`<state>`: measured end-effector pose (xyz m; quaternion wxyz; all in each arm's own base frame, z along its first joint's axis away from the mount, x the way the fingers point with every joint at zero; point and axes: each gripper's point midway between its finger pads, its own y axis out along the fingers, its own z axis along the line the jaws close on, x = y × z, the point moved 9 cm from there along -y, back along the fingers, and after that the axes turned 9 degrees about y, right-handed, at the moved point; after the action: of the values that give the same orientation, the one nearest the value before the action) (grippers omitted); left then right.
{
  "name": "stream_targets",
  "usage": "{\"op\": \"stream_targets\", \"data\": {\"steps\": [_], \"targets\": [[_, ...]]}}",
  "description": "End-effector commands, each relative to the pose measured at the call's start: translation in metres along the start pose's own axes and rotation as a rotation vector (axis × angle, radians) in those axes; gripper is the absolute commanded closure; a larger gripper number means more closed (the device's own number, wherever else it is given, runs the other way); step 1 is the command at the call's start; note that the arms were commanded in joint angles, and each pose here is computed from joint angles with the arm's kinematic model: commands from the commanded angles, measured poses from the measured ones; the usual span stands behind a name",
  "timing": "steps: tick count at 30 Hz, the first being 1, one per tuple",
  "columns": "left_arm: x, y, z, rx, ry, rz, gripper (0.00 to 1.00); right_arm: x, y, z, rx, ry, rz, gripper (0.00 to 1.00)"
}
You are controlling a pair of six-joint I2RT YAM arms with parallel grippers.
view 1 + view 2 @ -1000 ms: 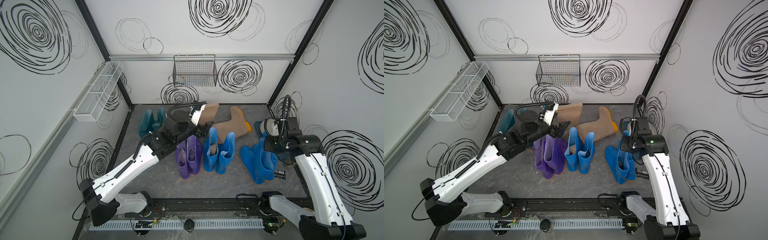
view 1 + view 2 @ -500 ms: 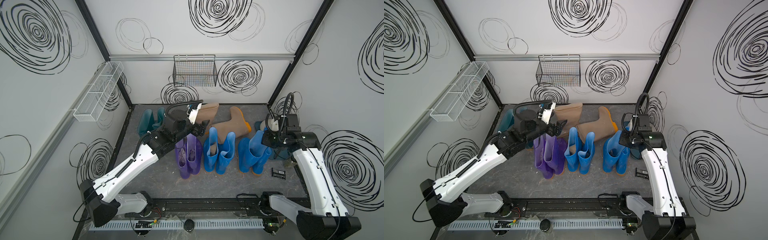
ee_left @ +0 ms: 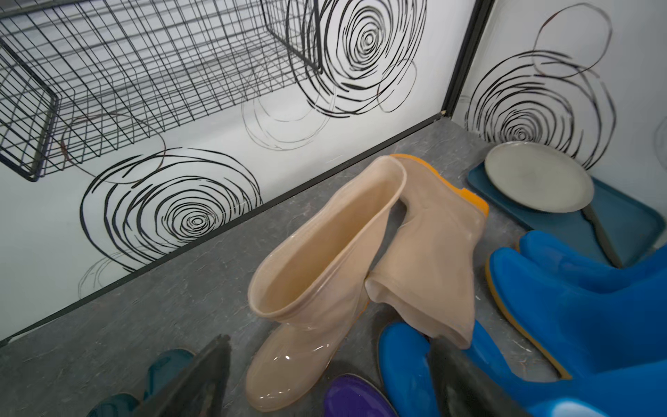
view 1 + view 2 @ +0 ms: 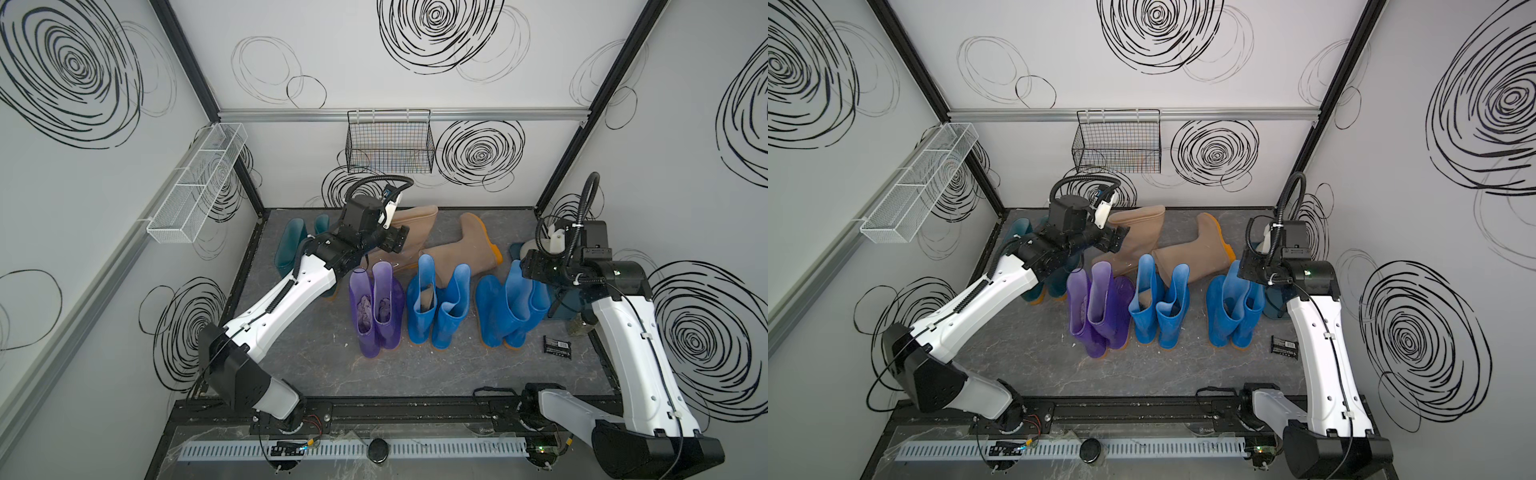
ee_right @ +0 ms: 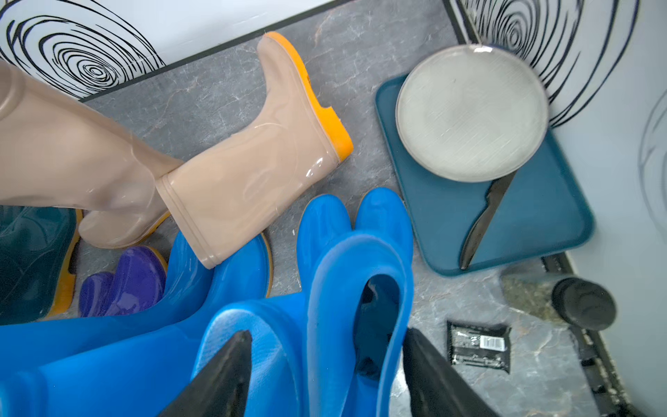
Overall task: Match and arrange rain boots in pairs
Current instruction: Pair a pair of rain boots at the center of the board, then adjust the rain boot at the center of the board.
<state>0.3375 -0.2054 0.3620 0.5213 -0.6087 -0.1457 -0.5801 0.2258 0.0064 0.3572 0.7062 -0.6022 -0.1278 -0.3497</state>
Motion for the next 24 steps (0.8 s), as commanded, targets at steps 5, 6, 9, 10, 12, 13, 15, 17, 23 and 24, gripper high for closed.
{"op": "stream_targets", "data": {"steps": [5,6,9,10,12,13,15,17,23,24], "targets": [[-0.005,0.023,0.008,-0.042,0.174,0.085,0.1,0.025,-0.008,0.002,-0.075,-0.091,-0.074,0.18],[-0.007,0.028,0.01,-0.032,0.186,0.103,0.1,0.031,-0.011,0.007,-0.054,-0.114,-0.105,0.17],[-0.009,0.041,0.014,-0.034,0.203,0.134,0.11,0.047,-0.017,0.028,0.026,-0.198,-0.214,0.13],[-0.01,0.045,0.016,-0.044,0.203,0.134,0.11,0.053,-0.014,0.039,0.068,-0.244,-0.245,0.11],[-0.008,0.054,0.019,-0.052,0.197,0.129,0.13,0.058,-0.005,0.068,0.177,-0.359,-0.269,0.0],[-0.007,0.058,0.019,-0.064,0.191,0.124,0.15,0.06,0.003,0.084,0.218,-0.421,-0.275,0.0],[-0.004,0.065,0.019,-0.088,0.181,0.114,0.21,0.065,0.021,0.113,0.286,-0.52,-0.254,0.0],[-0.002,0.071,0.016,-0.119,0.174,0.103,0.29,0.071,0.041,0.138,0.316,-0.586,-0.237,0.0],[0.003,0.083,0.01,-0.193,0.117,0.094,0.88,0.083,0.081,0.184,0.5,-0.737,-0.25,0.03],[0.005,0.082,0.009,-0.202,0.116,0.096,0.95,0.082,0.085,0.187,0.525,-0.762,-0.264,0.03]]}}
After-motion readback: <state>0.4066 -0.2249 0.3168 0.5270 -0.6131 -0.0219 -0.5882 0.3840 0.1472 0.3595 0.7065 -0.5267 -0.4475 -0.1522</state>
